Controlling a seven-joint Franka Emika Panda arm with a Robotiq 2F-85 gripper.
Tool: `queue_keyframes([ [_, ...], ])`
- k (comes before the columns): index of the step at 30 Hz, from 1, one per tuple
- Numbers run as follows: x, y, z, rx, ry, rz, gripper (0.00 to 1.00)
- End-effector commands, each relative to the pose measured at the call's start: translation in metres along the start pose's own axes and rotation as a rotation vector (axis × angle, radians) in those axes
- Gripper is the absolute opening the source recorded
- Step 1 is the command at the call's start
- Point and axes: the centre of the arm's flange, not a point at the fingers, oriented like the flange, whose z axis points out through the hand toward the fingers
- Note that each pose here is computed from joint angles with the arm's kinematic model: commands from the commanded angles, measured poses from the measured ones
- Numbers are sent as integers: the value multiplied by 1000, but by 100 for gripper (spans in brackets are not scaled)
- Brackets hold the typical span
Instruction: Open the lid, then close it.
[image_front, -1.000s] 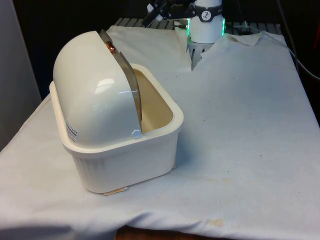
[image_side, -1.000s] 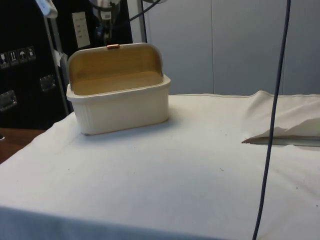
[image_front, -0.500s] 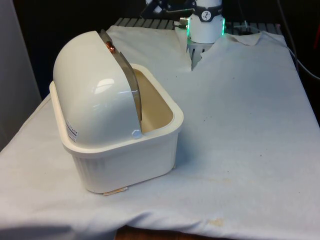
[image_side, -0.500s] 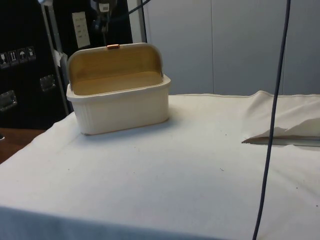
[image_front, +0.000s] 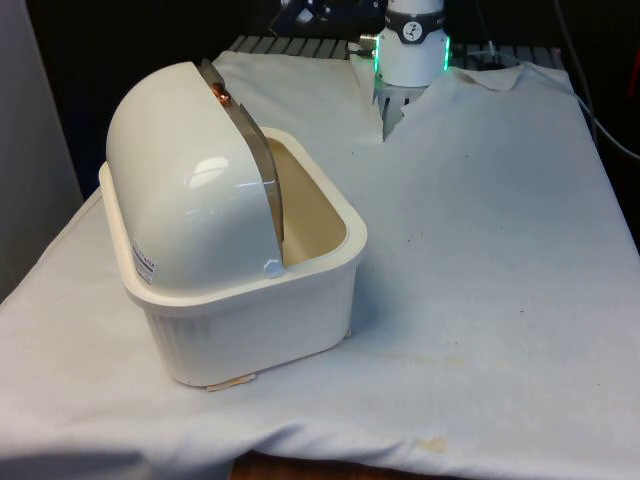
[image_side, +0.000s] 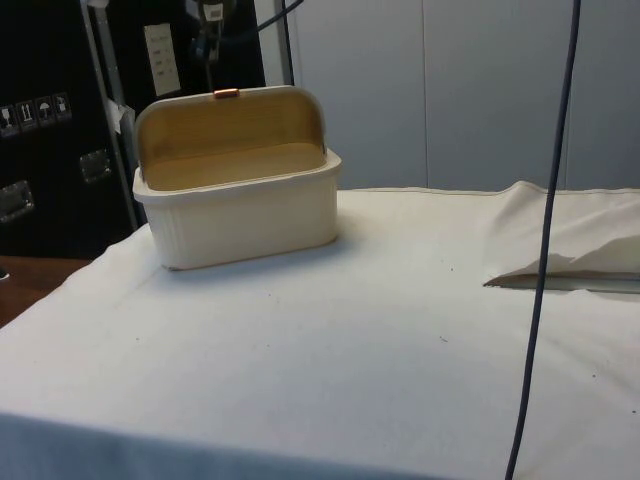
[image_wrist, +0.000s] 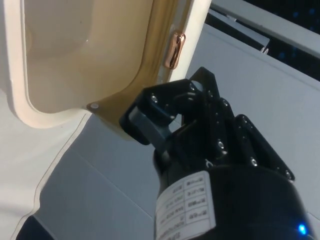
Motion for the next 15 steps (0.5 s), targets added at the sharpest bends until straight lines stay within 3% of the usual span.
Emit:
queue_keyframes([
  [1,-1,1,0,16,-5,-11,0],
  [6,-1,7,1,24,-12,-30,0],
  [7,1,5,0,9,-8,-22,0],
  [8,-1,8,2,25,-15,-34,0],
  [15,-2,19,15,49,-52,-60,0],
])
